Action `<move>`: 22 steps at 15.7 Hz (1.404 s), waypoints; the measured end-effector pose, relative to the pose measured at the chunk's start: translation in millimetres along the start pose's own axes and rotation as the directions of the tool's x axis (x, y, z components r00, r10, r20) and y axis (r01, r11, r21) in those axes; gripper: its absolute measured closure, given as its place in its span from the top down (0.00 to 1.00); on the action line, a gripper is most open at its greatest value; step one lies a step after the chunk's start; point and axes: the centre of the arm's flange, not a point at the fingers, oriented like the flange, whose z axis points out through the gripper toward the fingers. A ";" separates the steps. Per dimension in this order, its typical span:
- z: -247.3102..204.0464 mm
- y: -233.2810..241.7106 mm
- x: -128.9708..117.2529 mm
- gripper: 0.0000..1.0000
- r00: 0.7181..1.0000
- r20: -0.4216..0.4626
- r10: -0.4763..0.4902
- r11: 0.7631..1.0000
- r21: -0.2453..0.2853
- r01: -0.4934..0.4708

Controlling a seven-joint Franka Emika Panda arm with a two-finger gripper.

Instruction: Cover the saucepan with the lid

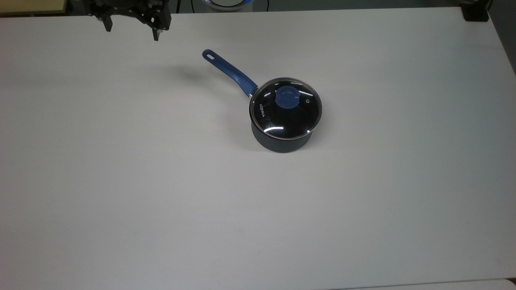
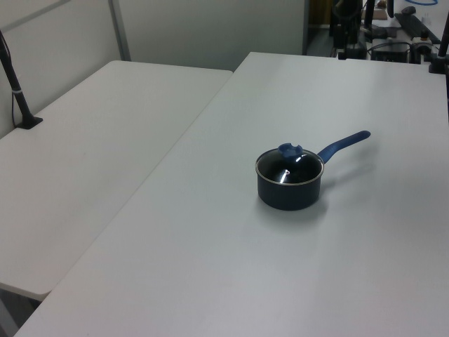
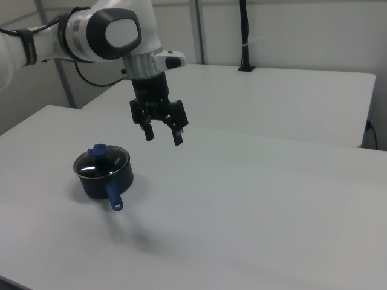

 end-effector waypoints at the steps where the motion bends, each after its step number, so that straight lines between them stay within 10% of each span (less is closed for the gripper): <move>1: 0.0 0.0 0.0 1.00 1.000 0.000 0.000 1.000 0.000 0.000; 22: 4.8 -7.0 2.7 1.00 1.000 0.006 0.014 0.998 0.065 -0.014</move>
